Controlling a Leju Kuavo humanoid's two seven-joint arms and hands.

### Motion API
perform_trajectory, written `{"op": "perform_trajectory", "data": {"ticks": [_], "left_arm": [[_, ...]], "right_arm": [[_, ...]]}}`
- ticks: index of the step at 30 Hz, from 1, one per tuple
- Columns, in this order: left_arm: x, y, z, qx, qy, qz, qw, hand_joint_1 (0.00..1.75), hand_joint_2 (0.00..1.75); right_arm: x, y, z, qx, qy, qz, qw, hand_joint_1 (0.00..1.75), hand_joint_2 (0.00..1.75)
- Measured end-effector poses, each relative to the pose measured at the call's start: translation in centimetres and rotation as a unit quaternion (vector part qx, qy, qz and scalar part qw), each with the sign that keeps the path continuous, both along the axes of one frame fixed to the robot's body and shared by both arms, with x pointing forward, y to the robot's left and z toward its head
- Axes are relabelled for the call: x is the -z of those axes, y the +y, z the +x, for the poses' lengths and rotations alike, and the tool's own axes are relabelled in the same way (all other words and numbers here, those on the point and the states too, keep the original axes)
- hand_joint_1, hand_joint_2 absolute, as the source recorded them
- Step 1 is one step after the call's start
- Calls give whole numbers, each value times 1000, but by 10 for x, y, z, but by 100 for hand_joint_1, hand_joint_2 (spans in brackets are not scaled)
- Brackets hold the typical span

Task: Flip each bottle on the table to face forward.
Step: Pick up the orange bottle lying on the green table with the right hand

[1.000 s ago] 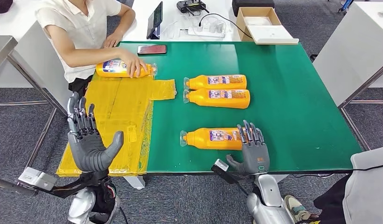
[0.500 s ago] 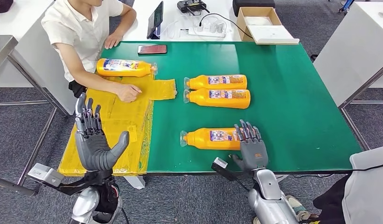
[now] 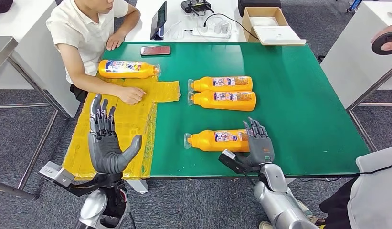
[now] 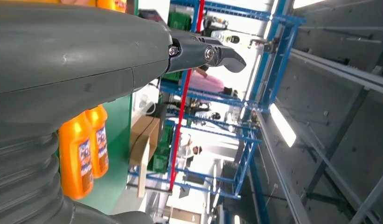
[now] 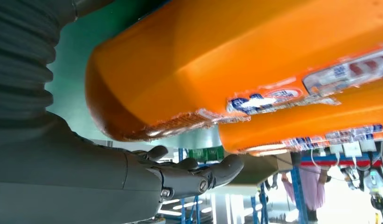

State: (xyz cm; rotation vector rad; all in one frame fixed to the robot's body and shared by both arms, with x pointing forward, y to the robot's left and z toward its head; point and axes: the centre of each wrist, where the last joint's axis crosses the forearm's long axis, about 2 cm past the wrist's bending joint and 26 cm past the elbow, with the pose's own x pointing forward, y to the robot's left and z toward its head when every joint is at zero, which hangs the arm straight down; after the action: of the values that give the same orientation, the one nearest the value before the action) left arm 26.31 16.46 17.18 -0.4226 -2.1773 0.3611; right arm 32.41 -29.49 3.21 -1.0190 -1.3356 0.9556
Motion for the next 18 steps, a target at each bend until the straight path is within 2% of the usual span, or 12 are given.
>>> {"op": "perform_trajectory", "data": {"ticks": [8, 9, 12, 13, 18], "left_arm": [[-2, -8, 5, 25, 5, 1, 1000, 0, 175], [-1, -8, 5, 27, 6, 1, 1000, 0, 175], [0, -11, 6, 33, 11, 1, 999, 0, 175], [0, -11, 6, 36, 14, 0, 999, 0, 175], [0, -13, 10, 43, 20, -1, 999, 0, 175]], "right_arm": [[-5, 0, 14, -13, 24, -16, 999, 0, 175], [-5, 0, 15, -14, 28, -17, 999, 36, 175], [-3, 1, 15, -21, 50, -13, 998, 166, 175], [-2, 2, 14, -24, 62, -10, 998, 174, 175], [-4, 3, 20, -51, 110, 12, 993, 175, 175]]}}
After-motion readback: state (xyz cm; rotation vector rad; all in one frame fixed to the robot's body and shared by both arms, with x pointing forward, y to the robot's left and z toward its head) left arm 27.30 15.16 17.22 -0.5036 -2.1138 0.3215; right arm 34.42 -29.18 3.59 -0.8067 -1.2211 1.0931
